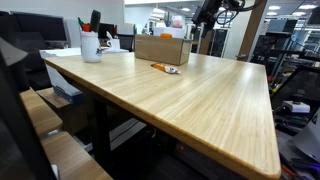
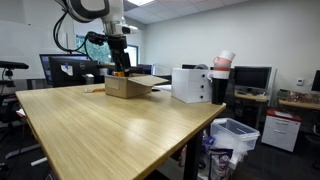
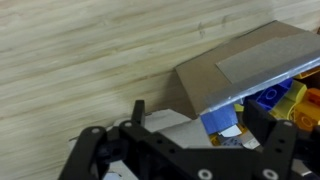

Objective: Close the cardboard box

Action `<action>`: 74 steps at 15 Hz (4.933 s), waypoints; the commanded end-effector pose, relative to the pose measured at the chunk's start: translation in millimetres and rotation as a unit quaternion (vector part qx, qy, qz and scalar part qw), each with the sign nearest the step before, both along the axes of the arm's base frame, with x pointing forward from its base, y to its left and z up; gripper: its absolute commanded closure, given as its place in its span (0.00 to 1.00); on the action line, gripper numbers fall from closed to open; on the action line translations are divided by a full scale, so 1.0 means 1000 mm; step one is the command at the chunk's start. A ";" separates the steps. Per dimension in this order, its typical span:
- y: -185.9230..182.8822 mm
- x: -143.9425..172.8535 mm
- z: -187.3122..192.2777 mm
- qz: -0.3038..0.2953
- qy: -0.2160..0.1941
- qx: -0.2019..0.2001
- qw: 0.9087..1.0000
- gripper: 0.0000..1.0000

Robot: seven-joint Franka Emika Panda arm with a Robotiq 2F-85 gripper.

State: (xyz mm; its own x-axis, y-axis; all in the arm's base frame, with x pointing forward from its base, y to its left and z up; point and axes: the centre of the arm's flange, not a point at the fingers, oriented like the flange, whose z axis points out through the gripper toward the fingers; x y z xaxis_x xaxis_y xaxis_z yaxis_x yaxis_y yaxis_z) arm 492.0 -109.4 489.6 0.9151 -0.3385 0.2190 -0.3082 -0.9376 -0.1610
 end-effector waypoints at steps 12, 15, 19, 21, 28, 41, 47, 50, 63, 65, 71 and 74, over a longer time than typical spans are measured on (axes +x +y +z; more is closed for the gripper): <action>-0.111 -0.002 0.046 -0.089 -0.026 0.070 0.993 0.00; -0.141 0.000 0.049 -0.107 -0.028 0.097 0.989 0.00; -0.174 0.015 0.041 -0.125 -0.016 0.137 0.982 0.00; -0.179 0.028 0.035 -0.129 -0.002 0.145 0.981 0.00; -0.179 0.089 -0.003 -0.114 0.052 0.180 0.976 0.00; -0.243 0.122 -0.026 -0.158 0.071 0.241 0.955 0.26; -0.228 0.135 -0.047 -0.170 0.088 0.244 0.951 0.64; -0.224 0.137 -0.058 -0.176 0.097 0.246 0.948 0.80; -0.180 0.117 -0.051 -0.127 0.125 0.360 0.916 0.98; -0.168 0.114 -0.043 -0.113 0.126 0.383 0.908 0.98; -0.143 0.098 -0.013 -0.073 0.136 0.419 0.895 0.98; -0.130 0.093 -0.001 -0.054 0.142 0.421 0.894 0.98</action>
State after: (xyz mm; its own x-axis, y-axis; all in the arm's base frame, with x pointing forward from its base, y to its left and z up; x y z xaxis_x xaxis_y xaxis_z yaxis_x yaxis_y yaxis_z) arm 607.1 -260.2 476.2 0.8239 -0.4089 -0.3923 -0.5608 -0.4888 -0.6683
